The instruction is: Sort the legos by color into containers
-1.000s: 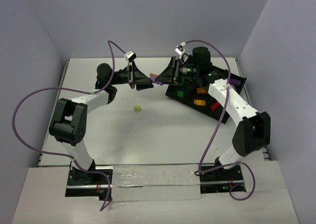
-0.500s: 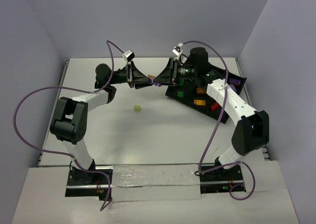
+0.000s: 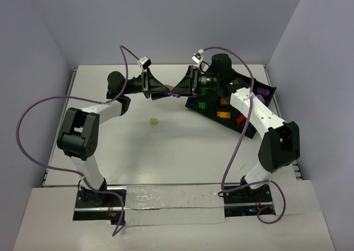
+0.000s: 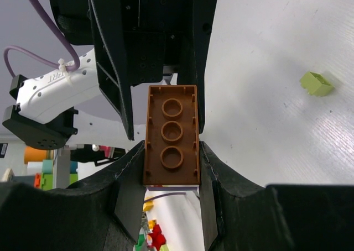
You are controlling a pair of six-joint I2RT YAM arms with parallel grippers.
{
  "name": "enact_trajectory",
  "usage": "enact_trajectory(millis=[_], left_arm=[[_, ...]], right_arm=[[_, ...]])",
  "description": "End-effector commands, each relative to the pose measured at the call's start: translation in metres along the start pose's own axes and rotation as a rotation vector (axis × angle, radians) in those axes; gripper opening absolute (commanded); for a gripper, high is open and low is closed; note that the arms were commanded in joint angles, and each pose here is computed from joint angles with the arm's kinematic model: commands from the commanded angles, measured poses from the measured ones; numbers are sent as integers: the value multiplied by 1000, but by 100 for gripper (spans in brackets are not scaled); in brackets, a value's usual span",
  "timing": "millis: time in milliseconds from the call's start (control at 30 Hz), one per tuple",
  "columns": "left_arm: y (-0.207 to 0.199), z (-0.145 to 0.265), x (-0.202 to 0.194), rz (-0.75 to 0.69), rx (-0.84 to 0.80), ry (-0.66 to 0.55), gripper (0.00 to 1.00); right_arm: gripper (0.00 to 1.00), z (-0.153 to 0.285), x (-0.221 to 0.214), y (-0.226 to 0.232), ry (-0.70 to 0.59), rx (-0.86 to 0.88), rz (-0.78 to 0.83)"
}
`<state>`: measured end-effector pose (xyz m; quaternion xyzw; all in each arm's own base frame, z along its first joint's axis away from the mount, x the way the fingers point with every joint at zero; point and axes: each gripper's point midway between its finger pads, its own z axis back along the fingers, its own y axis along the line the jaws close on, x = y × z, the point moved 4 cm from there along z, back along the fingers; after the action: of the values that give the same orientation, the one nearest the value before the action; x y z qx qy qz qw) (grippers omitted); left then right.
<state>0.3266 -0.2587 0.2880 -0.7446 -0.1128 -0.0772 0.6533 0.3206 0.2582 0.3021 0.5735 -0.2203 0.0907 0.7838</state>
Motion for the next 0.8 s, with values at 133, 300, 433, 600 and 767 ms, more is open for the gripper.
enact_trajectory(millis=[133,300,433,600,767], left_arm=[[-26,-2,6,-127,-73,0,25],[-26,-2,6,-128,-74,2,0],[-26,4,4,-128,-71,0,0],[-25,8,1,-127,-61,9,0],[-24,10,0,-125,-58,15,0]], right_arm=[[0,-3,0,0,8,0,19],[2,-5,1,-3,10,-16,6],[34,-2,6,-8,-13,-56,3],[45,3,14,-6,-43,-69,11],[52,4,16,-7,-55,-60,2]])
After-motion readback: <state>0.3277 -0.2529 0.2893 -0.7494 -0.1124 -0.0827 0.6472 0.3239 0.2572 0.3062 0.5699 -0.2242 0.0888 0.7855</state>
